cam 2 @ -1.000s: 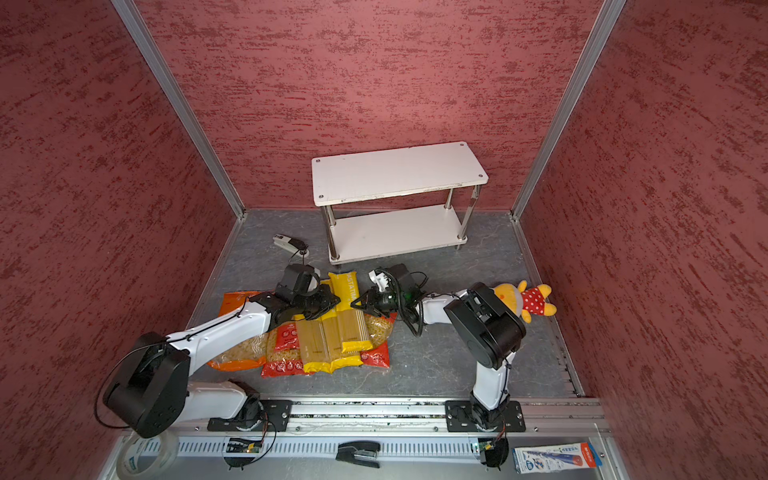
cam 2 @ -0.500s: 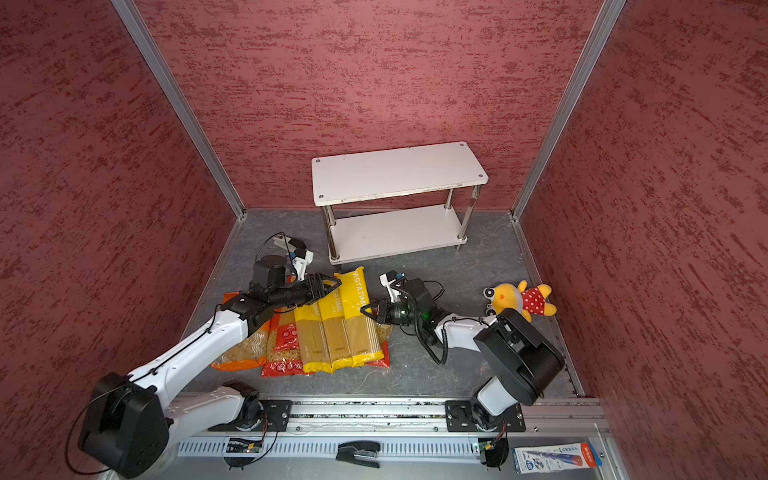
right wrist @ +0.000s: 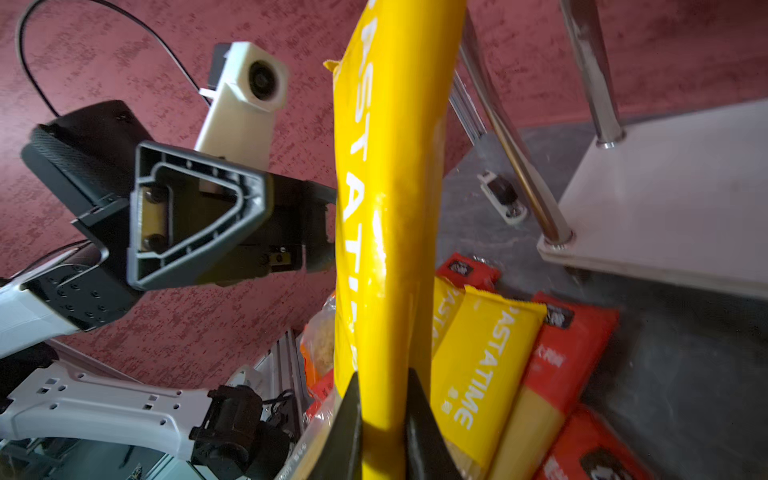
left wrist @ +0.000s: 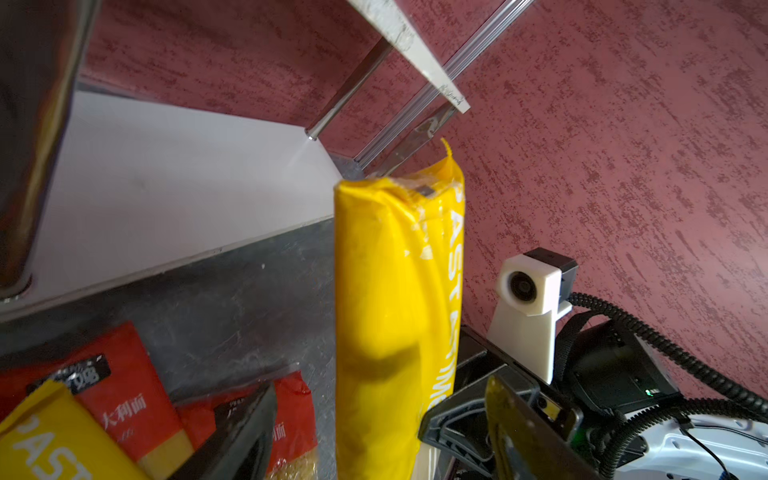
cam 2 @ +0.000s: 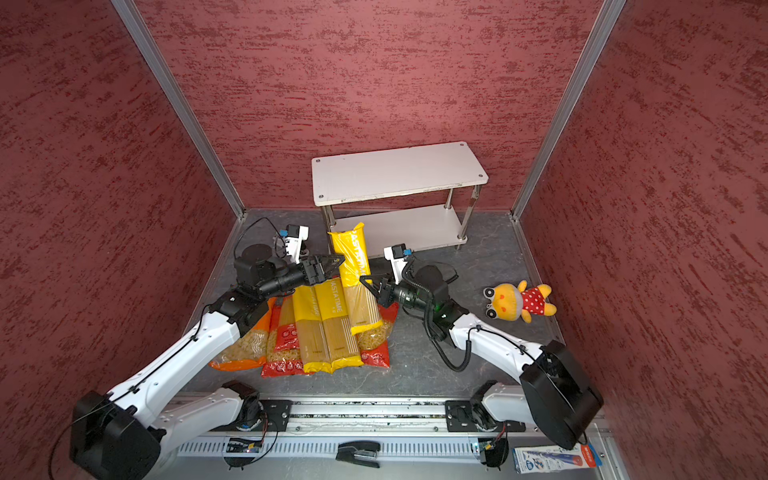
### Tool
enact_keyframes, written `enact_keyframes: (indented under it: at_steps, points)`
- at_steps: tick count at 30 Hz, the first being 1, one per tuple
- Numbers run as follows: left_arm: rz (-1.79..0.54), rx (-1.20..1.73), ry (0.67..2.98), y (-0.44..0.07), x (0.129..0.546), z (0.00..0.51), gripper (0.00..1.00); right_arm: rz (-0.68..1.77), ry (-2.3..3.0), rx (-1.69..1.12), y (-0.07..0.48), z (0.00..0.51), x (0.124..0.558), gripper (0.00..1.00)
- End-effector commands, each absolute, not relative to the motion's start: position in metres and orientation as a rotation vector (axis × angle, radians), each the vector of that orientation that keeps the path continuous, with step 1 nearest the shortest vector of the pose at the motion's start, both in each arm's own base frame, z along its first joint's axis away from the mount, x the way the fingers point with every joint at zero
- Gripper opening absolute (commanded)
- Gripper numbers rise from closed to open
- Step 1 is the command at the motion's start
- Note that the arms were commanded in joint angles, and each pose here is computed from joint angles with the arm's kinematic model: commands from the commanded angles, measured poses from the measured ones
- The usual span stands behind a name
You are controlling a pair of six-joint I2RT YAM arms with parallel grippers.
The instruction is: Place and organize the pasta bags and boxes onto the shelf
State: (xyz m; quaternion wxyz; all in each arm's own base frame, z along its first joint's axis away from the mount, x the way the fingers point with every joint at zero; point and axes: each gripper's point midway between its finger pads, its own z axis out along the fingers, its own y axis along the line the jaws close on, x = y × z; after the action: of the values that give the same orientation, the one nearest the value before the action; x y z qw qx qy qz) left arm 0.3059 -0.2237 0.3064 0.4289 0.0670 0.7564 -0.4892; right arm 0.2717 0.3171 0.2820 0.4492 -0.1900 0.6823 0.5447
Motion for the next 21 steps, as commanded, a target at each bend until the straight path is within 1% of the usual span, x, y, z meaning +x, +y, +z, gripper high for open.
enact_keyframes:
  at_steps: [1, 3, 7, 9, 11, 13, 15, 16, 19, 21]
  points:
    - [-1.154, 0.309, 1.778, -0.229, 0.313, 0.336, 0.77, 1.351, 1.405, -0.555, 0.321, 0.361, 0.271, 0.00]
    - [-1.146, 0.337, 1.774, -0.231, 0.319, 0.340, 0.75, 1.361, 1.380, -0.564, 0.322, 0.372, 0.272, 0.00]
    - [-1.220, 0.412, 1.698, -0.244, 0.325, 0.363, 0.67, 1.376, 1.365, -0.616, 0.330, 0.385, 0.274, 0.00]
    - [-1.253, 0.450, 1.661, -0.250, 0.324, 0.373, 0.61, 1.382, 1.362, -0.626, 0.332, 0.388, 0.278, 0.00]
    - [-1.266, 0.468, 1.635, -0.253, 0.325, 0.378, 0.48, 1.398, 1.358, -0.616, 0.331, 0.392, 0.281, 0.00]
    - [-1.264, 0.467, 1.617, -0.252, 0.328, 0.384, 0.29, 1.411, 1.370, -0.592, 0.329, 0.392, 0.285, 0.01]
    - [-1.262, 0.449, 1.598, -0.251, 0.332, 0.393, 0.14, 1.419, 1.386, -0.580, 0.329, 0.389, 0.288, 0.06]
    - [-1.268, 0.448, 1.587, -0.252, 0.332, 0.397, 0.10, 1.422, 1.394, -0.574, 0.329, 0.388, 0.290, 0.08]
    - [-1.279, 0.452, 1.546, -0.255, 0.332, 0.411, 0.02, 1.445, 1.413, -0.552, 0.327, 0.386, 0.293, 0.19]
    - [-1.282, 0.459, 1.526, -0.255, 0.333, 0.420, 0.00, 1.474, 1.427, -0.541, 0.324, 0.385, 0.294, 0.30]
